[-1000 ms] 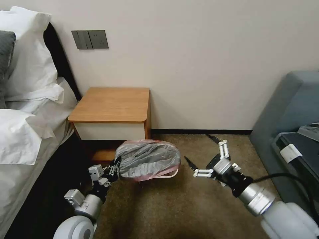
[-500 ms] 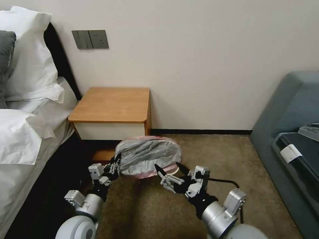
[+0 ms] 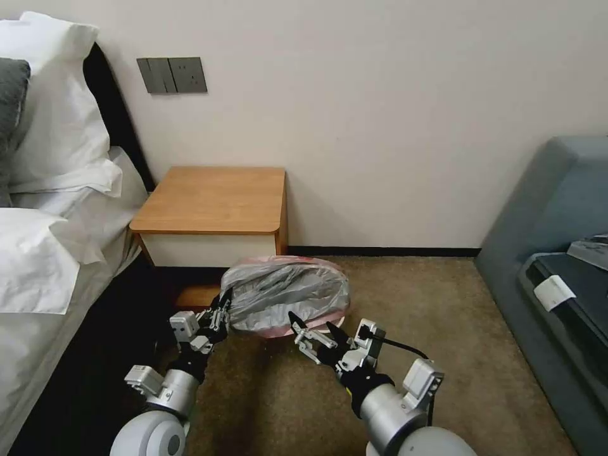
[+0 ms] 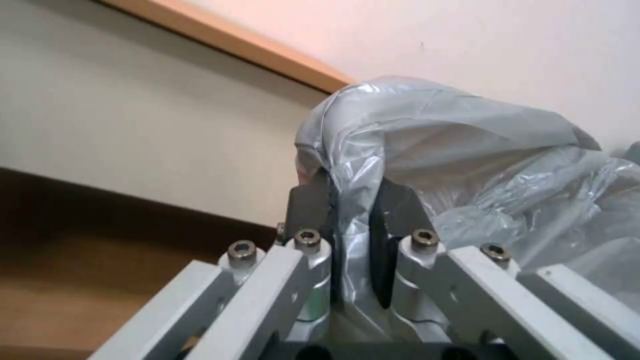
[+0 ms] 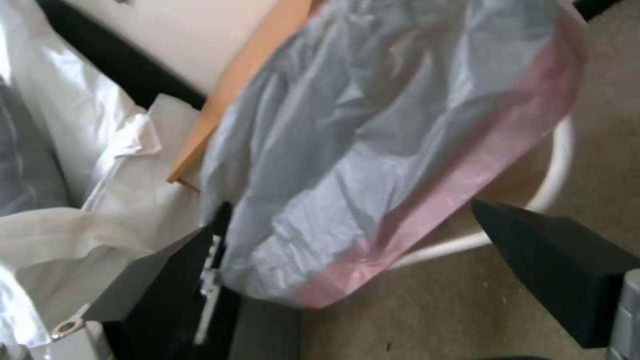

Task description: Pick up the garbage bag from the table and place it over the trash can.

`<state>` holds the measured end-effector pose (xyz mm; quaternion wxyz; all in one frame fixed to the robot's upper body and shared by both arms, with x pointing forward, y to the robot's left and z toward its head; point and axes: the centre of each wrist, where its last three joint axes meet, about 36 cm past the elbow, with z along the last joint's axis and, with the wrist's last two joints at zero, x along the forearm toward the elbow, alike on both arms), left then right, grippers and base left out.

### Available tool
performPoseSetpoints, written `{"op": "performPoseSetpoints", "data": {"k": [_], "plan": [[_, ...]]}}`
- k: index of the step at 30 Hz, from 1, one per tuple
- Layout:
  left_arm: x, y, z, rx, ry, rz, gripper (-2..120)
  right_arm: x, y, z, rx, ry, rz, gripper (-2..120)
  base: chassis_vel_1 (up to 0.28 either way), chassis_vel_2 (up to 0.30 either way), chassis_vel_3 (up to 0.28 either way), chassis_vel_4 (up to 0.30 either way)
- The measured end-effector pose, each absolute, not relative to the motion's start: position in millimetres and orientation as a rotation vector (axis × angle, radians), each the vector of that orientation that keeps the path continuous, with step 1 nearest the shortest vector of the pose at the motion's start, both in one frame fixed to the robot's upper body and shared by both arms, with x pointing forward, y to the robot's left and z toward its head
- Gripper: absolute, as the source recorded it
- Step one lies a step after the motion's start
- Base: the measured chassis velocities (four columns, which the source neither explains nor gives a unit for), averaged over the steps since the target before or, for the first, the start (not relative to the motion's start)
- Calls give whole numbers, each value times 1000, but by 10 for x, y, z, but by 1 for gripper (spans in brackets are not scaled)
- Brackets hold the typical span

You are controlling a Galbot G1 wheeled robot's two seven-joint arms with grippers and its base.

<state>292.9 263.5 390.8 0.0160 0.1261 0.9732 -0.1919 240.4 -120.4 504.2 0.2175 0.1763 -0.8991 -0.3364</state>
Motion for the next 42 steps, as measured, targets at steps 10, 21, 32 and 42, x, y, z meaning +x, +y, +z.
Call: {"op": "performPoseSetpoints", "data": {"k": [10,21,32,42], "plan": [[2911,2679,3860,463,2969,-521,6,2455,-1109,5000,447,-2499,-954,100,0,0,0,0],[2878,2690,3843,497,2955,-514,6,2480,-1091,4867,449,-2550,-878,86,0,0,0,0],[2860,2698,3834,482,2967,-518,6,2488,-1109,4838,470,-2583,-865,42,0,0,0,0],[2870,2692,3846,452,2978,-525,6,2489,-1118,4825,493,-2604,-836,7,0,0,0,0]]}}
